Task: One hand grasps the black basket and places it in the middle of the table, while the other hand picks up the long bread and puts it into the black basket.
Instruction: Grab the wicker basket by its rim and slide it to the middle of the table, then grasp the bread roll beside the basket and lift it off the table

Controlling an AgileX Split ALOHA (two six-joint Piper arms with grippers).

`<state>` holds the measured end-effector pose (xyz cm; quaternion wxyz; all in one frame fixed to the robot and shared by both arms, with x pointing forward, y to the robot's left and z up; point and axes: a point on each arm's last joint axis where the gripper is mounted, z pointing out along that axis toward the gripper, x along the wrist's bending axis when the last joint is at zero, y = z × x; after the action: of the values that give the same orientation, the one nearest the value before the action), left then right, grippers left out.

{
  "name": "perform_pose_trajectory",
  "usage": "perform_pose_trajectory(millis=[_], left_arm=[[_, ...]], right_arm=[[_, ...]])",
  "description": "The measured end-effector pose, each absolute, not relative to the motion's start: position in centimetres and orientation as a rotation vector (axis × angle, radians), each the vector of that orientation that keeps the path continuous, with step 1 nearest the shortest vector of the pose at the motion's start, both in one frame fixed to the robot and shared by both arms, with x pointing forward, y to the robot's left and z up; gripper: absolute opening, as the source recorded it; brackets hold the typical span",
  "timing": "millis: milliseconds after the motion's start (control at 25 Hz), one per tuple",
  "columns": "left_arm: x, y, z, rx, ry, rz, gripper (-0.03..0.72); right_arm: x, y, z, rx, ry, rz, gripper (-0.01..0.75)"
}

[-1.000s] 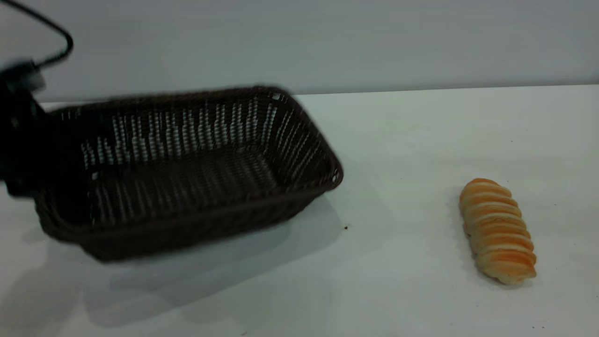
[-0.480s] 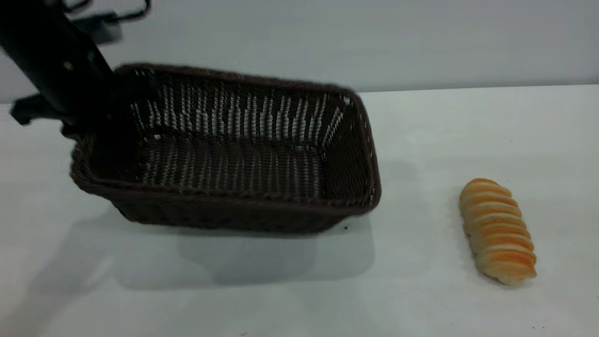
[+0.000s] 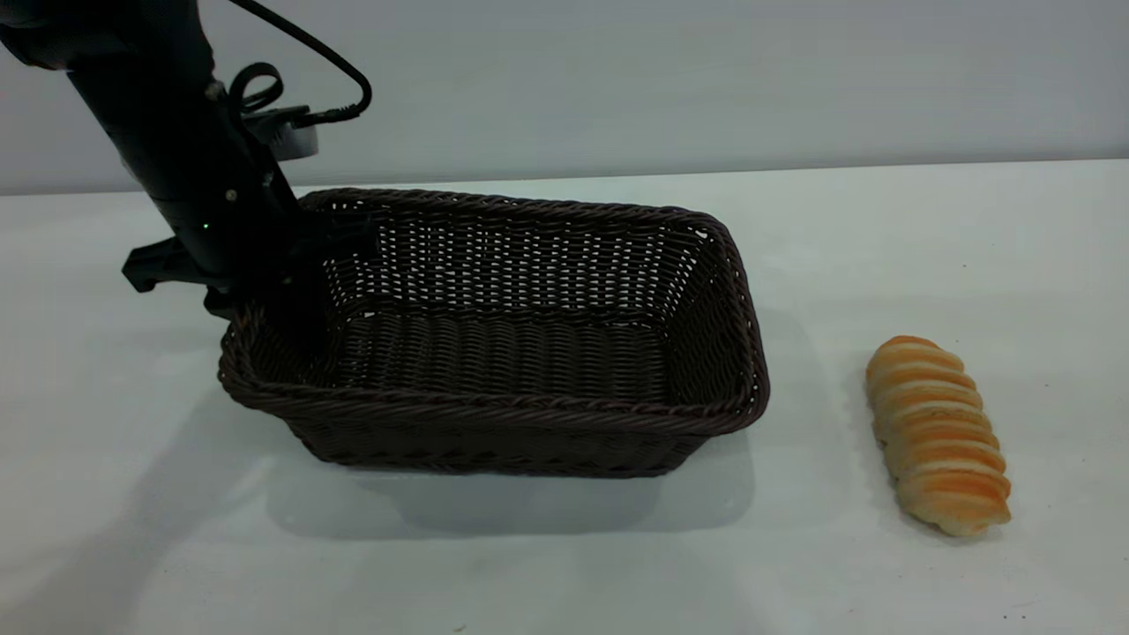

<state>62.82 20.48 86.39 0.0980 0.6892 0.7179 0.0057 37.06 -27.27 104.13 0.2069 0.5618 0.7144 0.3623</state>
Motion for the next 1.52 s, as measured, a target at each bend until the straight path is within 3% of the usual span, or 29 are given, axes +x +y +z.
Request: perform_pose_trajectory(millis=[240,560,680,880,1080,1280,1520], left_arm=[[62.9,20.5,86.5,2.038,2.123,0.019,0.154],[62.9,20.5,86.5,2.064,2.112,0.023,0.406],[62.9,20.5,86.8,2.083,2.118,0.006,0.459],[63.6,21.1,89.9,2.239,2.09,0.069,0.474],[63.9,22.3,96.6,2.312,2.039,0.298,0.475],[63.0,23.1,101.7,2.304,2.004,0.448,0.475],[62.0,23.3,103.5,2.282,2.015,0.445,0.476]], right_arm=[[37.1,-27.3,104.1,1.565,1.989,1.009,0.543],[37.1,-27.3,104.1,1.564,1.987,1.01,0.543],[37.1,-27.3,104.1,1.564,1.987,1.01,0.543],[37.3,-27.2,104.0,1.58,1.991,1.013,0.543],[38.9,-26.7,102.7,1.665,2.06,1.035,0.543],[42.5,-26.3,100.3,1.766,2.134,1.046,0.543],[48.9,-26.6,97.1,1.841,2.162,0.934,0.543]])
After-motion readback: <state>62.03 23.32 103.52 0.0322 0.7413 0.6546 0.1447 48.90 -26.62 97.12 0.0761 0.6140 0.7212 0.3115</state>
